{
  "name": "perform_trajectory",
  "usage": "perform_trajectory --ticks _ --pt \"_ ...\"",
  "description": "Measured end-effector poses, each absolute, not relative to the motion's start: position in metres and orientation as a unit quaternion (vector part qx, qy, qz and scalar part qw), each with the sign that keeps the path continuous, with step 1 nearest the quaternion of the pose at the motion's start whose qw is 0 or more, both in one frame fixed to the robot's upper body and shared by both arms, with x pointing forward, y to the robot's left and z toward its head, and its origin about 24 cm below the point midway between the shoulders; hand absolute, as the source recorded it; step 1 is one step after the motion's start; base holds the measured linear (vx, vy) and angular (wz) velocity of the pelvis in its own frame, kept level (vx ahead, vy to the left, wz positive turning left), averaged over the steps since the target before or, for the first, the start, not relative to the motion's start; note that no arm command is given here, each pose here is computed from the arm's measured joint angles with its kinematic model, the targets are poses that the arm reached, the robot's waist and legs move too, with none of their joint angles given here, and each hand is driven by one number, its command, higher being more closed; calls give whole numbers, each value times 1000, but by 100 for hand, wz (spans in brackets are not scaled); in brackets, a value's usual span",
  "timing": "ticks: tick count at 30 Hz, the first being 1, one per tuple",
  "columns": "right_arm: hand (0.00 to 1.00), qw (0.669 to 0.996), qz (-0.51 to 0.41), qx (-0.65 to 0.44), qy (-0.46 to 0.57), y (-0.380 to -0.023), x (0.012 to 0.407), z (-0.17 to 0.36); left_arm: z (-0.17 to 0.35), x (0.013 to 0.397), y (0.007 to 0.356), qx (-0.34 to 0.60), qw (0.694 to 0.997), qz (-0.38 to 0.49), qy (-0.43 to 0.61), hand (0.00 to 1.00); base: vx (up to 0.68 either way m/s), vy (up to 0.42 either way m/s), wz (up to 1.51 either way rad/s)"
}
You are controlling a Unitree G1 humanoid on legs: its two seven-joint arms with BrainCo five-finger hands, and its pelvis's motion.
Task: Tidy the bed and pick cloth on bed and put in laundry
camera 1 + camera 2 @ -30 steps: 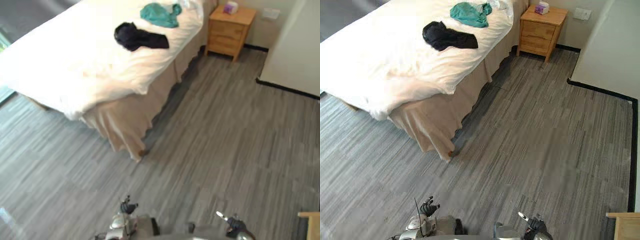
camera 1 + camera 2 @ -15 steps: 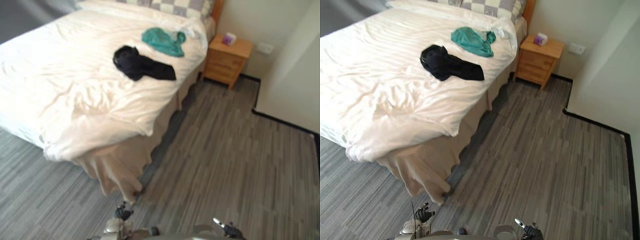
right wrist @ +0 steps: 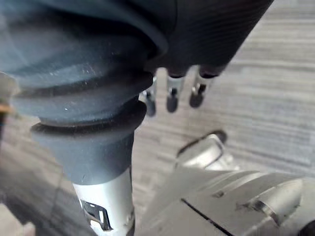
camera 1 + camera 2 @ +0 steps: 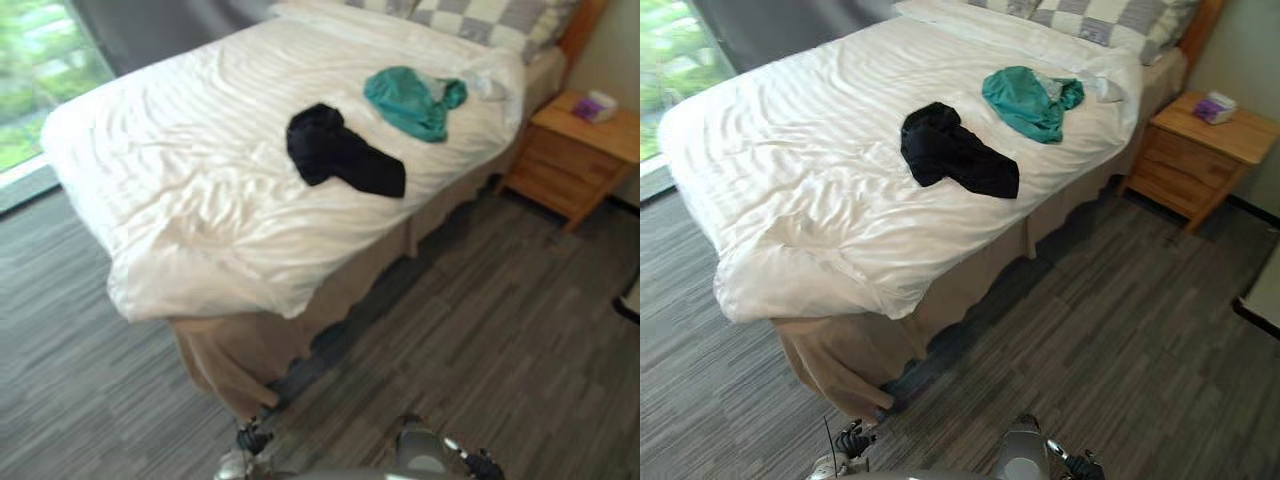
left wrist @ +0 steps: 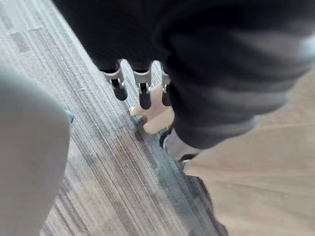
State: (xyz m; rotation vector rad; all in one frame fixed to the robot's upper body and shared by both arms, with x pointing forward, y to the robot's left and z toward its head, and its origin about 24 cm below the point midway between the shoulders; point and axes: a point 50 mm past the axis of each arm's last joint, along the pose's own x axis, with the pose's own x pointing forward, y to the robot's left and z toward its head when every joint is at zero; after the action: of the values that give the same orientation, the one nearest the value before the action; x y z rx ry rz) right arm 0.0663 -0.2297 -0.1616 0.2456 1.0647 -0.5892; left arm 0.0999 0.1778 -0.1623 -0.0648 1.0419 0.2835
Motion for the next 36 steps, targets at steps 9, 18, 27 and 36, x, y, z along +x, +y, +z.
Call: perform_trajectory --ticks 9,18,27,36 --pt "0 823 -238 82 510 -225 66 -162 -161 103 178 -8 864 110 491 0 68 -133 93" --pt "0 815 -214 72 534 -214 58 -166 -157 108 189 -8 870 122 478 0 -24 69 88" --pt "0 819 -206 67 531 -210 61 -166 -159 100 196 -22 861 147 486 0 -107 5 8" --pt "0 816 -220 97 525 -203 64 -167 -157 100 207 -17 860 162 484 0 39 18 40"
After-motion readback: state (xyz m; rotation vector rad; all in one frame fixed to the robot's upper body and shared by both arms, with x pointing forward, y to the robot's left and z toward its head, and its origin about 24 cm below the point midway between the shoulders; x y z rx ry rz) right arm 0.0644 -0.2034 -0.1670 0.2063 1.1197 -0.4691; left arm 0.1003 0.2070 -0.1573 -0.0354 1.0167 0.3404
